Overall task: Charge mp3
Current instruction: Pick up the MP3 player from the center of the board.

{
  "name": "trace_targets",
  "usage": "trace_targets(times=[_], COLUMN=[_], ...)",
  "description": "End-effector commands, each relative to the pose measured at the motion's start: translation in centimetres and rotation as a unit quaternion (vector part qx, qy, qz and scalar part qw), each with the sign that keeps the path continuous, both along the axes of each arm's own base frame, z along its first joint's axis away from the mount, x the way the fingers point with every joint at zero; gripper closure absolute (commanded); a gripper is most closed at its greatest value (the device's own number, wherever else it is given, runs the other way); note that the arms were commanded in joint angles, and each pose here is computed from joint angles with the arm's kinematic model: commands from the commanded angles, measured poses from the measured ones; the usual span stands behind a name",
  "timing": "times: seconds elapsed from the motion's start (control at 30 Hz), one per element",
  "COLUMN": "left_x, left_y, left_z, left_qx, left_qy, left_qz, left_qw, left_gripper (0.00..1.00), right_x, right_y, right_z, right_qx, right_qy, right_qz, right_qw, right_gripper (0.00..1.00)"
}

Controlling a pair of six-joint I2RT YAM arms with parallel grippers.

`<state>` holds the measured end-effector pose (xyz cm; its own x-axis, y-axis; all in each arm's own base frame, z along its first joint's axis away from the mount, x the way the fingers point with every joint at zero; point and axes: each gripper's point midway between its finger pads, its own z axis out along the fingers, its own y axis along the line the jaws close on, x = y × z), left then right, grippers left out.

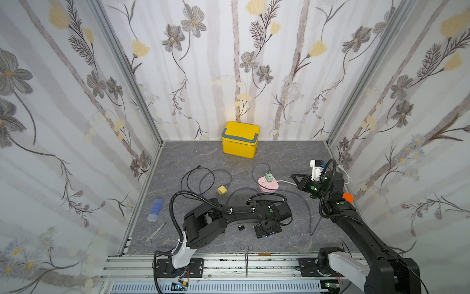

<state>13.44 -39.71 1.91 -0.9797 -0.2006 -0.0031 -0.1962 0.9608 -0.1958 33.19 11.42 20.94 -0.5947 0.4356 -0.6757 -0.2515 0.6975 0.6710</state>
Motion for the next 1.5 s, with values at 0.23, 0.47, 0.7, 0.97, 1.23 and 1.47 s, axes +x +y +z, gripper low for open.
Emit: trace_targets(times=[0.23, 0.47, 0.7, 0.97, 1.23, 1.47], left_x=[1.5, 1.2, 0.8, 0.5, -0.6, -1.4], left_y=[1.4, 0.3, -1.7, -1.6, -1.4, -0.9], left_z=[-1.0, -1.5, -1.3, -1.4, -1.3, -0.7], left_qx=[0.069, 0.061, 0.064, 0.071, 0.061, 0.051], left_qy=[-0.044, -0.045, -0.057, -0.054, -0.033, -0.029], left_qz=[-0.061, -0.085, -0.139, -0.165, -0.205, -0.238], left_qw=[0.995, 0.993, 0.987, 0.982, 0.976, 0.969], left_gripper=[0.44, 0.53, 0.58, 0.61, 0.55, 0.5], right_x=[-0.2, -0.4, -0.4, -0.7, -0.9, -1.1], right_y=[-0.1, -0.3, -0.4, -0.4, -0.6, -0.8], right_z=[0.8, 0.2, 0.2, 0.1, 0.0, 0.4], right_qx=[-0.002, -0.003, -0.004, -0.006, -0.008, -0.01], right_qy=[-0.024, -0.02, -0.02, -0.021, -0.019, -0.023], right_qz=[0.003, -0.001, -0.002, -0.004, -0.007, -0.013], right_qw=[1.0, 1.0, 1.0, 1.0, 1.0, 1.0], right_gripper=[1.0, 1.0, 1.0, 1.0, 1.0, 1.0])
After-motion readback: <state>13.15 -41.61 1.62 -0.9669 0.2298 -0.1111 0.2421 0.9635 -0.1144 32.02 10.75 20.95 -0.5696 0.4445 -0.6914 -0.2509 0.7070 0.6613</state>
